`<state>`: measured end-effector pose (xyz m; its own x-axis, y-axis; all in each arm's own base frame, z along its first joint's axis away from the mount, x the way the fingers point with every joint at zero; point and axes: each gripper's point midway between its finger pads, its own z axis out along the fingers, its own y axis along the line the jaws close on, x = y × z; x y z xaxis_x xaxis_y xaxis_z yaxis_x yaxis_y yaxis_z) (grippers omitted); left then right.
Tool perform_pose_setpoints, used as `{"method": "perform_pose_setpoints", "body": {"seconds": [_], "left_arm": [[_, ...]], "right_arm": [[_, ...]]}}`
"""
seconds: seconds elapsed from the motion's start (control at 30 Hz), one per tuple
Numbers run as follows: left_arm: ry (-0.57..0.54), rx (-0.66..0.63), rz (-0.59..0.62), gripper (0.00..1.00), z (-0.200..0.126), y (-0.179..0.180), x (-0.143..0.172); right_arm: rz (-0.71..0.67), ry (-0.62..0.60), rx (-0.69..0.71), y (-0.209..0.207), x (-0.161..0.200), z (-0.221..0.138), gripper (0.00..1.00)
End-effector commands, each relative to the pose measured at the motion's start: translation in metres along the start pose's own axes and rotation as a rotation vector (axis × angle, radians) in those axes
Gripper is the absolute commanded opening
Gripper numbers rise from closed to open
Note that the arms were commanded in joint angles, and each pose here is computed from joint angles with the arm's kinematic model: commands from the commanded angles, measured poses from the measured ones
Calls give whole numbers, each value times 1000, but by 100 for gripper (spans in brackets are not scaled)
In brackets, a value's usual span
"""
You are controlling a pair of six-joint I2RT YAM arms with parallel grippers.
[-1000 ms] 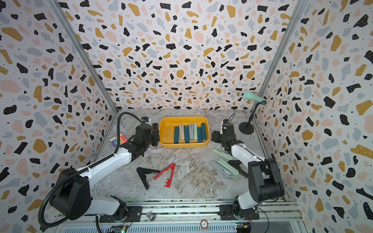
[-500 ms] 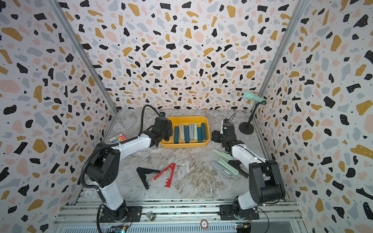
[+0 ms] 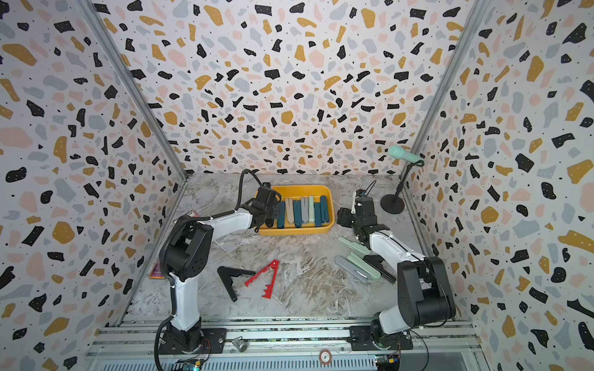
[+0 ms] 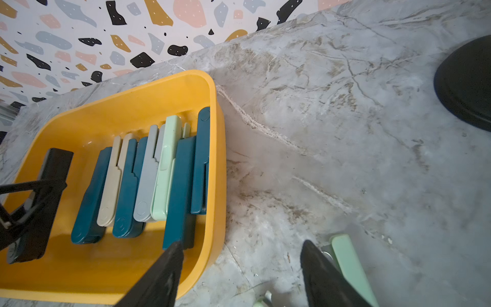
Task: Put the pruning pliers into the storage box
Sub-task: Place the pruning pliers in the storage box.
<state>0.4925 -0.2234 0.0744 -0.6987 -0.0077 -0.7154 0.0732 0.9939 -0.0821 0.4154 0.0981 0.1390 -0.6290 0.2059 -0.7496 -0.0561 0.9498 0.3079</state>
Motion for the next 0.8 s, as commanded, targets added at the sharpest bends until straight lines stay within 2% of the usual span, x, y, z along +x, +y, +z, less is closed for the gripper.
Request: {"method": "perform_pose_setpoints", "body": {"seconds": [0.0,0.77], "left_arm": [[-34,-6,-10,19,0,4,-14],[51,72,-99,22,36,1,-2]], "right_arm": [[8,-34,-8,3,-8,-10,72],[8,-27,-1,1,-6,-10,72]]}}
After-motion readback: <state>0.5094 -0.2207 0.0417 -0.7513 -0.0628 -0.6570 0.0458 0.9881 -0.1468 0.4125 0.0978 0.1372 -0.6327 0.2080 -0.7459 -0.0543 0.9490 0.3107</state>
